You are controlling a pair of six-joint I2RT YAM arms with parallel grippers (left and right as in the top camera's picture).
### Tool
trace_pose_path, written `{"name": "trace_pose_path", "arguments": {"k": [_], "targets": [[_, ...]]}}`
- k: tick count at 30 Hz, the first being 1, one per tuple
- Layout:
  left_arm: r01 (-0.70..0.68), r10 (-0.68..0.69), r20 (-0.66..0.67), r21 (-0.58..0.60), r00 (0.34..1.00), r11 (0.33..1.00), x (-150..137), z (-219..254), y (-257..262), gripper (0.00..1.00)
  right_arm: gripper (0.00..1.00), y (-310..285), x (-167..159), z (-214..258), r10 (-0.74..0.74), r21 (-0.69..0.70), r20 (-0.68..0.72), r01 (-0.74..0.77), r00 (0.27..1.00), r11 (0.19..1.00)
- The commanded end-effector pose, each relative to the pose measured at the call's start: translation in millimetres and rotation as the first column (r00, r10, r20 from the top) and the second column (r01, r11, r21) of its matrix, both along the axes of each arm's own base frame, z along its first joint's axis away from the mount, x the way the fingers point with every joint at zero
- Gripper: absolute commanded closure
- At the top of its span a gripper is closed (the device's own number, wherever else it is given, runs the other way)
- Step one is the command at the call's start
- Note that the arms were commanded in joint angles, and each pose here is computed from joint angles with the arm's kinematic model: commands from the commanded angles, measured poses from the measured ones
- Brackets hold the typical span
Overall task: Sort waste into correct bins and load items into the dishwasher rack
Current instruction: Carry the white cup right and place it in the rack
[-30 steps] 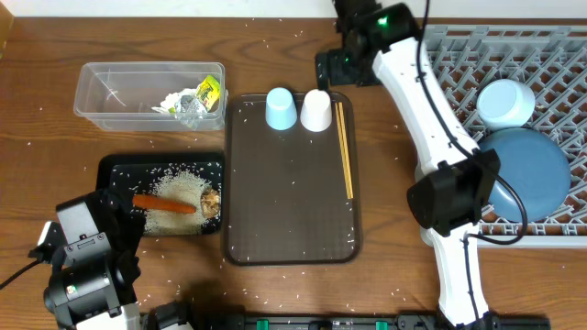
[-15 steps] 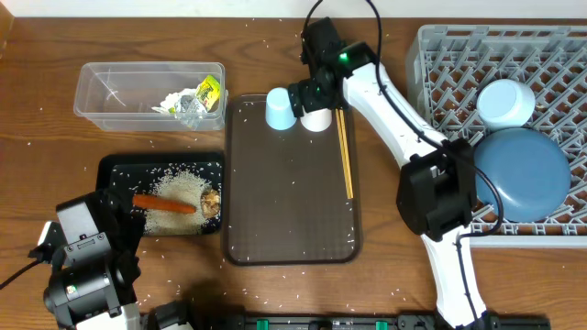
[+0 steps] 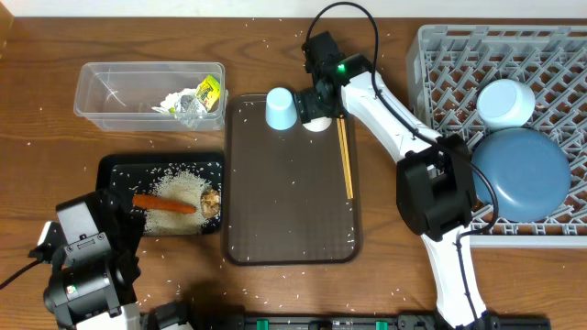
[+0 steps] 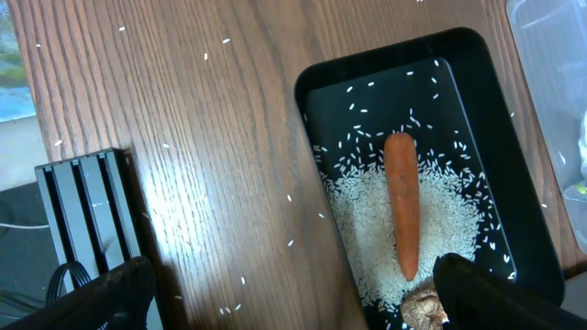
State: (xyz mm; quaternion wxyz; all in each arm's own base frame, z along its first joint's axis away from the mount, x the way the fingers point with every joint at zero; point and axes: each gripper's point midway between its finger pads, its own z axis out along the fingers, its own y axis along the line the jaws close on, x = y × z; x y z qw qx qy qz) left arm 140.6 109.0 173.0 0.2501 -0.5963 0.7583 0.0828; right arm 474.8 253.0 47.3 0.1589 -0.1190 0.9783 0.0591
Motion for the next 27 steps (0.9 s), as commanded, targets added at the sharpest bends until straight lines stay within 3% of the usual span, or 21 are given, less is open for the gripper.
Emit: {"name": "trace_pose_path", "arguments": {"k": [1,3,11,19,27], "targets": [[0.002,-0.002,0.002,0.015,1.000,1.000,0,5,2,0.02,0.34,-1,2,4,-0.012,-0.007,0.017,0.012,1.000,1.000],[0.002,-0.002,0.002,0.015,1.000,1.000,0,5,2,0.02,0.43,-1,3,10,-0.012,-0.001,0.026,0.013,1.000,1.000],[0.002,-0.002,0.002,0.015,1.000,1.000,0,5,2,0.02,0.48,-11,8,58,-0.034,0.037,0.098,0.031,0.995,0.999],[0.002,-0.002,0.002,0.015,1.000,1.000,0,5,2,0.02,0.47,-38,8,134,-0.085,0.095,0.206,0.067,0.975,0.993],[0.002,-0.002,0.002,0.015,1.000,1.000,0,5,2,0.02,0.42,-128,21,197,-0.210,0.108,0.315,0.185,0.926,0.977]]}}
